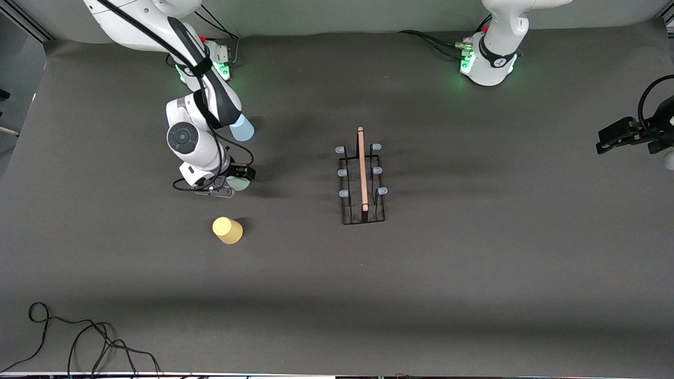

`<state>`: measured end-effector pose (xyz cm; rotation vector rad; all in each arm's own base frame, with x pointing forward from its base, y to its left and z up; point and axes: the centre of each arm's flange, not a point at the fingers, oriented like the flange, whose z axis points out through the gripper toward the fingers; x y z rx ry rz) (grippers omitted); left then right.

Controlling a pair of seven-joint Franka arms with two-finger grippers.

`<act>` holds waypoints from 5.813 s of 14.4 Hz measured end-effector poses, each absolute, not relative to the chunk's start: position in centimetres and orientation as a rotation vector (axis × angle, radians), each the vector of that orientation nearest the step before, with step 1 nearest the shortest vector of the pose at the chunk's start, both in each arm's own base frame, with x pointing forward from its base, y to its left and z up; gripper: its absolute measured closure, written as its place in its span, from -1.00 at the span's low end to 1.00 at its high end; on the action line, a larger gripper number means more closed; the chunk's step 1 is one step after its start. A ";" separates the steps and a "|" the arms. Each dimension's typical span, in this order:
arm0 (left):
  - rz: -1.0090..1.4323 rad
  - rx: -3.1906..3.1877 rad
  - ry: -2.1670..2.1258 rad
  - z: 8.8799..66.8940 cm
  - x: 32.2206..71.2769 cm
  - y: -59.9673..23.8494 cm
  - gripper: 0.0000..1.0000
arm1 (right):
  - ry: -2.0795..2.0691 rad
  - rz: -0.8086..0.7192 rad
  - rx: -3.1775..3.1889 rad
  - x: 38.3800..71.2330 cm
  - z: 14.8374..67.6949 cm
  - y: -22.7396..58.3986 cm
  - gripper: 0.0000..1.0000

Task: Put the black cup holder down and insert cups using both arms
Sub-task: 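Reach the right gripper to the pale green cup and grasp it, then carry the green cup to the rack and set it onto a peg, then open the right gripper and move it to the yellow cup, then close the right gripper around the yellow cup and lift it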

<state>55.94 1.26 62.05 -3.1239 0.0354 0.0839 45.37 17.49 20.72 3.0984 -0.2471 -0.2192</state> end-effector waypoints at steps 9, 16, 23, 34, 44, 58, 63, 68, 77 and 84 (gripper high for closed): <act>0.076 -3.123 0.087 62.0 56.0 0.5 -1.00 | -0.288 -0.260 3.133 47.0 26.0 19.2 -0.37; 0.066 -3.123 0.104 62.1 56.1 0.4 -1.00 | -0.512 -0.201 3.202 46.9 39.1 30.7 -0.37; 0.067 -3.123 0.104 62.1 56.0 0.5 -1.00 | -0.754 -0.190 3.165 42.8 40.3 43.0 -0.37; 0.057 -3.123 0.101 62.5 55.8 0.9 -1.00 | -0.743 -0.103 3.087 41.5 31.6 50.8 -0.37; 0.067 -3.123 0.103 62.2 55.7 0.9 -1.00 | -0.670 -0.068 3.065 47.1 38.8 46.4 -1.00; 0.063 -3.122 0.110 62.4 55.6 0.8 -0.98 | -0.331 -0.069 3.075 61.0 39.2 22.8 -1.00; 0.064 -3.122 0.110 62.3 55.6 0.8 -0.99 | -0.304 -0.046 3.087 62.8 34.9 21.3 -1.00; 0.068 -3.122 0.110 62.2 55.6 0.8 -0.99 | -0.236 -0.013 3.072 64.5 28.9 17.2 -1.00; 0.075 -3.122 0.111 62.0 55.6 0.7 -0.99 | -0.236 -0.027 3.085 62.0 21.1 16.8 -1.00; 0.071 -3.122 0.115 61.9 55.7 0.6 -0.99 | -0.195 -0.080 3.113 61.6 25.2 17.6 -0.35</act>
